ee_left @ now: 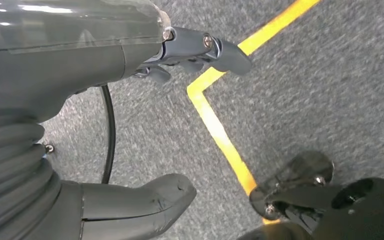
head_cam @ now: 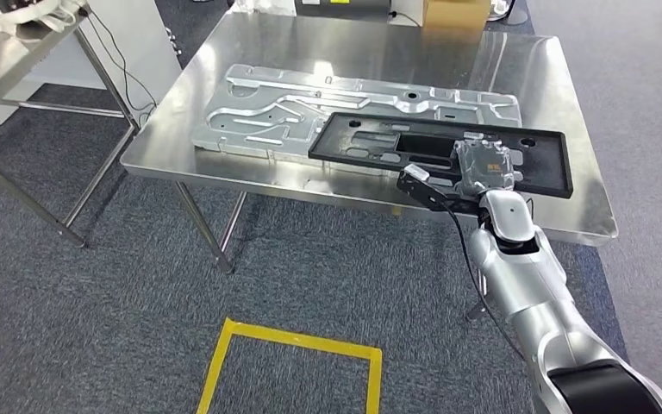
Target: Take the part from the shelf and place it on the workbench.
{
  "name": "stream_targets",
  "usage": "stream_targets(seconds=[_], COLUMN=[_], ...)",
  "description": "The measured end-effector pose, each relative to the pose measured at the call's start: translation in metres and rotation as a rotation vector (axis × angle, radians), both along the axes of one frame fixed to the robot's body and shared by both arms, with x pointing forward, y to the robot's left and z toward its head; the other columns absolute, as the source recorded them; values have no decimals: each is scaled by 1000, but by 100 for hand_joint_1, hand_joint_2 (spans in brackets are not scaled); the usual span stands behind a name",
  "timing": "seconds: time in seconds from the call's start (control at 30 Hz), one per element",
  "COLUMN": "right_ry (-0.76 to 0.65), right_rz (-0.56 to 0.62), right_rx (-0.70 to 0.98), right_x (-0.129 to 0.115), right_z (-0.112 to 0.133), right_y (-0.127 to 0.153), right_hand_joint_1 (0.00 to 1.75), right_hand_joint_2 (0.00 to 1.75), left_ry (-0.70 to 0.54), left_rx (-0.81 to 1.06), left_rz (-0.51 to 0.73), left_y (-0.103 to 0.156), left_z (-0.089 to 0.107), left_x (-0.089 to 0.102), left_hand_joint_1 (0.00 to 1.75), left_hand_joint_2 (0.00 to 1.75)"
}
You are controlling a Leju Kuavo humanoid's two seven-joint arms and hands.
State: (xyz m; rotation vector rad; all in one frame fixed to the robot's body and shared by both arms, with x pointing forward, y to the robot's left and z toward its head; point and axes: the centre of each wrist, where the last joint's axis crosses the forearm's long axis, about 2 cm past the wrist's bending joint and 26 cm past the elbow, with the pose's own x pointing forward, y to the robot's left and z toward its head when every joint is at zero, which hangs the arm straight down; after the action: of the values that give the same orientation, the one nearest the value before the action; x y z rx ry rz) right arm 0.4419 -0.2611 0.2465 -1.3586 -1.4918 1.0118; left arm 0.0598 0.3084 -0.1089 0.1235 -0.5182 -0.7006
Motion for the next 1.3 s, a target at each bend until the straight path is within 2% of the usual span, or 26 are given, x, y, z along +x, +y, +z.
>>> stream_targets(seconds=[0.23, 0.7, 1.3], right_ry=[33, 68, 64], right_rz=[0, -9, -7], right_rx=[-18, -25, -23], right_x=[-1, -1, 1], right_z=[-13, -24, -23], right_y=[-1, -2, 0], right_hand_joint_1=[175, 175, 175], right_hand_joint_2=[175, 175, 175], left_ry=[9, 12, 11], left_rx=[9, 12, 11], left_rz=[3, 3, 3], left_y=[2, 3, 3], left_z=[0, 0, 0], left_x=[-2, -2, -2], left_hand_joint_1=[0, 0, 0], left_hand_joint_2=[175, 175, 175])
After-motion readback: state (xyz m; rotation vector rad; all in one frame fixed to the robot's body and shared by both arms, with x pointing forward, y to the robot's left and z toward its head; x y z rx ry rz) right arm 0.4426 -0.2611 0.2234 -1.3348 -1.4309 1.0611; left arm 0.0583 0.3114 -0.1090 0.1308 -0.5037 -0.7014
